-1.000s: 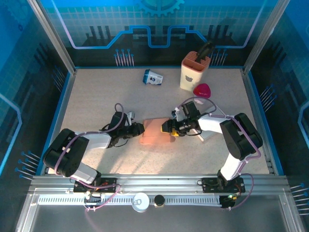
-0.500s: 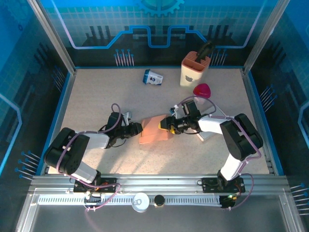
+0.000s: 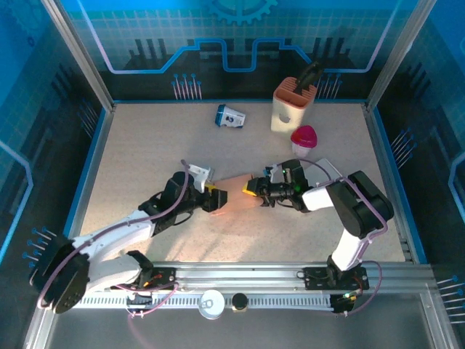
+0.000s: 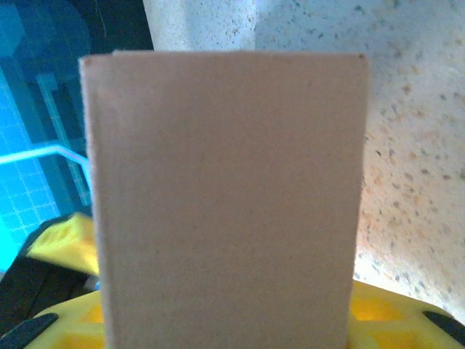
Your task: Fold the paper box
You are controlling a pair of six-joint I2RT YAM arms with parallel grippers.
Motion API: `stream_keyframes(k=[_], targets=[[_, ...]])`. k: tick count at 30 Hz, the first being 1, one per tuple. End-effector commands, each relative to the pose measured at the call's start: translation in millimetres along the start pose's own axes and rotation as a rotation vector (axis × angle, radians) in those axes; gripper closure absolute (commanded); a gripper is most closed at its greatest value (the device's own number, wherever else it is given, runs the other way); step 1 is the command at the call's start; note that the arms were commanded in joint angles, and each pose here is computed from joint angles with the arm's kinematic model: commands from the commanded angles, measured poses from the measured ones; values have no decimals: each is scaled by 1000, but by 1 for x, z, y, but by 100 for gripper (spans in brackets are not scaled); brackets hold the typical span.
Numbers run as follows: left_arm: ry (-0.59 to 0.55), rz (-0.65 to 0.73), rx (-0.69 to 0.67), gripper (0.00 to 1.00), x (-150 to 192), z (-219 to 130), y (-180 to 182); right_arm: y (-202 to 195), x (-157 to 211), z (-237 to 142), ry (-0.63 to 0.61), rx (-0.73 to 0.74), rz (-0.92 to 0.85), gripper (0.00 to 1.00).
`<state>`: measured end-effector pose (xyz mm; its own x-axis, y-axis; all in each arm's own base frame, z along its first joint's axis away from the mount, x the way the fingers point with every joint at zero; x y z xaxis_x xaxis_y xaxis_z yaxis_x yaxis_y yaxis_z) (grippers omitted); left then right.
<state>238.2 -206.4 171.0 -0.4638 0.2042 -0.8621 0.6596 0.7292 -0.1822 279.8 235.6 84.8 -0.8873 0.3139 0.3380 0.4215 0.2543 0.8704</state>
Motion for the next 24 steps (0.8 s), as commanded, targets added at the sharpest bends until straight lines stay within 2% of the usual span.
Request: stream_keyframes(k=[1,5,11,15,20,24], targets=[[-16,347,-54,40,-13,-16,-21,20,0,-15,-33,-62,70,55],[21,700,-87,36,-6,-19,-53,22,5,-33,-71,-24,144,56],[137,1011,-263,32,-5,-1,-55,27,16,-46,-70,0,201,57],[130,1116,-374,28,-20,5,-52,25,23,-50,-58,16,230,57],[195,1212,-345,27,-7,18,-54,22,27,-57,-57,23,286,57],[227,1235,-318,26,3,28,-58,22,29,-58,-45,11,312,57]])
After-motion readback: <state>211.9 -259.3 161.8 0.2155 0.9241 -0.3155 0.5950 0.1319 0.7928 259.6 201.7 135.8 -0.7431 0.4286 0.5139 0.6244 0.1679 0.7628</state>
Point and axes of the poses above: each hand's point on the last joint's axis, 136 mm out from that joint toward the fingers, its own z axis out along the fingers, its own y axis along the line the jaws close on, x = y × z, the point moved 4 cm from there along -z, back along the fingers, and after that the axes turned 15 degrees about z, right-handed, at the moved point
